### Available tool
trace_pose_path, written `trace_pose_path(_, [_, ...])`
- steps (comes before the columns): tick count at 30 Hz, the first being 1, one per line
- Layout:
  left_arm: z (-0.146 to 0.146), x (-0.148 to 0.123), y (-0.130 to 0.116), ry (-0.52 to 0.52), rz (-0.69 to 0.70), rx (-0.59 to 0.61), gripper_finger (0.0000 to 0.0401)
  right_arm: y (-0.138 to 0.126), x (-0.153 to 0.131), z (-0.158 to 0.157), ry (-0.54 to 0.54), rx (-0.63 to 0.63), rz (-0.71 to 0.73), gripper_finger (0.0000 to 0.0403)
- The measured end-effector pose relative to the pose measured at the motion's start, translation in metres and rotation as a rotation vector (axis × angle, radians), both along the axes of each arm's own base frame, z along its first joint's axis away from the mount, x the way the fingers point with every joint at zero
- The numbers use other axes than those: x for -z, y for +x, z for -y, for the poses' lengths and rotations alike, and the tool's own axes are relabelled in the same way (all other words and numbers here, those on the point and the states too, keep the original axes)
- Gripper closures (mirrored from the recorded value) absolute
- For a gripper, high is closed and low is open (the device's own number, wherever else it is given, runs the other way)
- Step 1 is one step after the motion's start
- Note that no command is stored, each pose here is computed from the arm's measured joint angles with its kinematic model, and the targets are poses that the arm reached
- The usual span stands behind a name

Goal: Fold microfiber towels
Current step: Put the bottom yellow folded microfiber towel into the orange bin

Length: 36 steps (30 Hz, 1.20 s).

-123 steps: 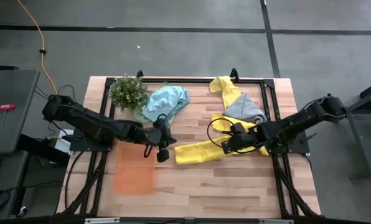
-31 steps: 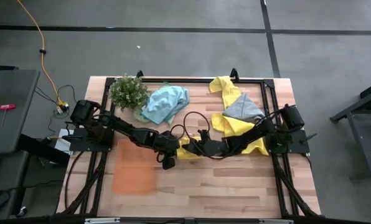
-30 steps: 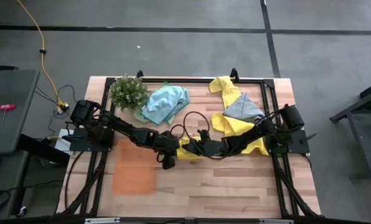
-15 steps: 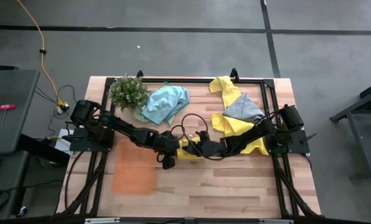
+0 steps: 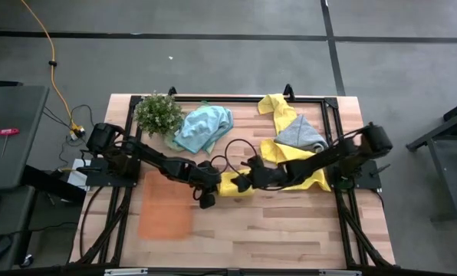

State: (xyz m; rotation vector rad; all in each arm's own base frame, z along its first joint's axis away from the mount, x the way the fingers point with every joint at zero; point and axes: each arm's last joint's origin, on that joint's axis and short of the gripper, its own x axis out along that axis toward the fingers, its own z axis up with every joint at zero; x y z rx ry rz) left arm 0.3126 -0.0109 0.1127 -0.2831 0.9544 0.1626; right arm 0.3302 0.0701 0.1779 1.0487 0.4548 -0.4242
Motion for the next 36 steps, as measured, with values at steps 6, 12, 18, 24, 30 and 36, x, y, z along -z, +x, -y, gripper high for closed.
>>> trace_pose_path(6, [-0.004, -0.018, -0.007, 0.026, 0.002, 0.027, 0.0401, -0.025, -0.027, 0.005, -0.182, -0.13, -0.105, 0.0211])
trace_pose_path(12, [-0.009, -0.04, -0.019, 0.035, 0.003, 0.029, 0.0401, -0.037, -0.026, 0.005, -0.177, -0.221, -0.211, 0.0214])
trace_pose_path(18, [-0.011, -0.066, -0.02, 0.052, 0.136, 0.01, 0.0401, -0.043, -0.021, 0.006, -0.201, -0.236, -0.293, 0.0214])
trace_pose_path(24, [-0.01, -0.071, -0.004, 0.044, 0.3, 0.016, 0.0401, -0.042, -0.021, 0.006, -0.268, -0.282, -0.293, 0.0214])
trace_pose_path(30, [-0.006, -0.05, 0.009, 0.014, 0.314, -0.003, 0.0401, -0.042, -0.021, 0.006, -0.368, -0.355, -0.3, 0.0214])
trace_pose_path(36, [-0.001, -0.029, 0.013, 0.003, 0.251, 0.003, 0.0401, -0.041, -0.022, 0.007, -0.492, -0.432, -0.299, 0.0214])
